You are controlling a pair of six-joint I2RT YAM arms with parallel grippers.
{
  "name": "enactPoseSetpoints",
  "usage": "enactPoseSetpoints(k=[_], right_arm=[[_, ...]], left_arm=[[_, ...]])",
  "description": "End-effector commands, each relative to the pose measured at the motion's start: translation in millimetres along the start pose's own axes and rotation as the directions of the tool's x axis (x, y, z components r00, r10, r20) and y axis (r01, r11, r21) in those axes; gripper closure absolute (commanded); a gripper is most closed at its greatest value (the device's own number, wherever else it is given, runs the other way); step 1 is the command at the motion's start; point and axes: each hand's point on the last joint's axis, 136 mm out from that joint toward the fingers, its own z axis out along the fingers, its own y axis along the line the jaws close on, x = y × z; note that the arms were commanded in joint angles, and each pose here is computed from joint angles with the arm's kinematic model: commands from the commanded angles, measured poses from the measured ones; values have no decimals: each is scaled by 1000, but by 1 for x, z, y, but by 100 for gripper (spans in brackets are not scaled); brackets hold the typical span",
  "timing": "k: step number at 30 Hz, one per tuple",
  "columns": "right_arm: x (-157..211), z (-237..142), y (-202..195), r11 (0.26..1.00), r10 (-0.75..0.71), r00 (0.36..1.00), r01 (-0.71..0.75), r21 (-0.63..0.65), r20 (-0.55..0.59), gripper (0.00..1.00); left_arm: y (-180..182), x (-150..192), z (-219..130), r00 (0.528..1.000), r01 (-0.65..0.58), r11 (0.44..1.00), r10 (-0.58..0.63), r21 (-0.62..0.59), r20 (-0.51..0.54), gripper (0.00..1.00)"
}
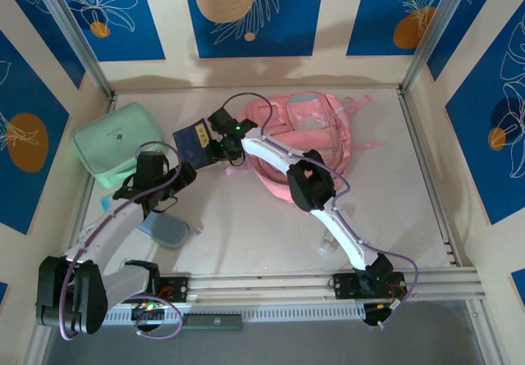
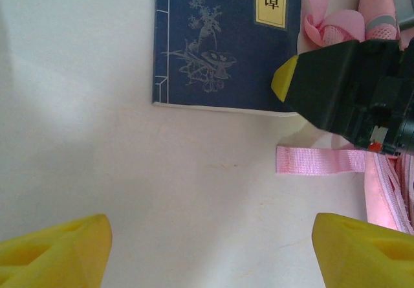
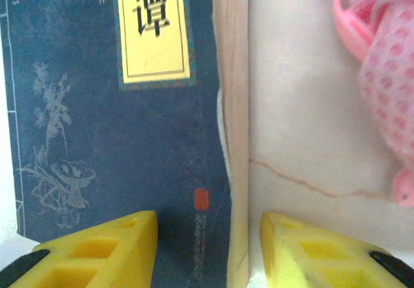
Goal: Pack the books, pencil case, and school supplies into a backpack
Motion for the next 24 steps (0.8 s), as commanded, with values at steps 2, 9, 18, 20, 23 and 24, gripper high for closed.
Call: enactPoseSetpoints(k=[2,9,18,20,23,24], right_arm=[[15,18,2,999,-6,997,2,-53,-75,57],[17,15,12,998,-11,997,6,-65,-75,70],[3,-12,30,993,-25,999,20,-112,-42,95],[4,-18,32,994,-32,998,27,-109,-45,98],[15,-29,35,994,-44,997,37,-100,-68,100],[21,-32,34,995,-44,996,37,-91,-78,100]], left_arm=[[-4,-2,-1,1000,12,1000,-12,24,-15,18],[-7,0,1,999,15,999,-13,34,-39,17],[-14,1,-3,998,3,998,0,61,-57,15],[-17,1,-4,998,-2,998,6,69,-61,15],[-21,-1,-10,998,-10,997,15,77,-63,15],[-23,-2,-13,998,-13,996,18,86,-62,14]])
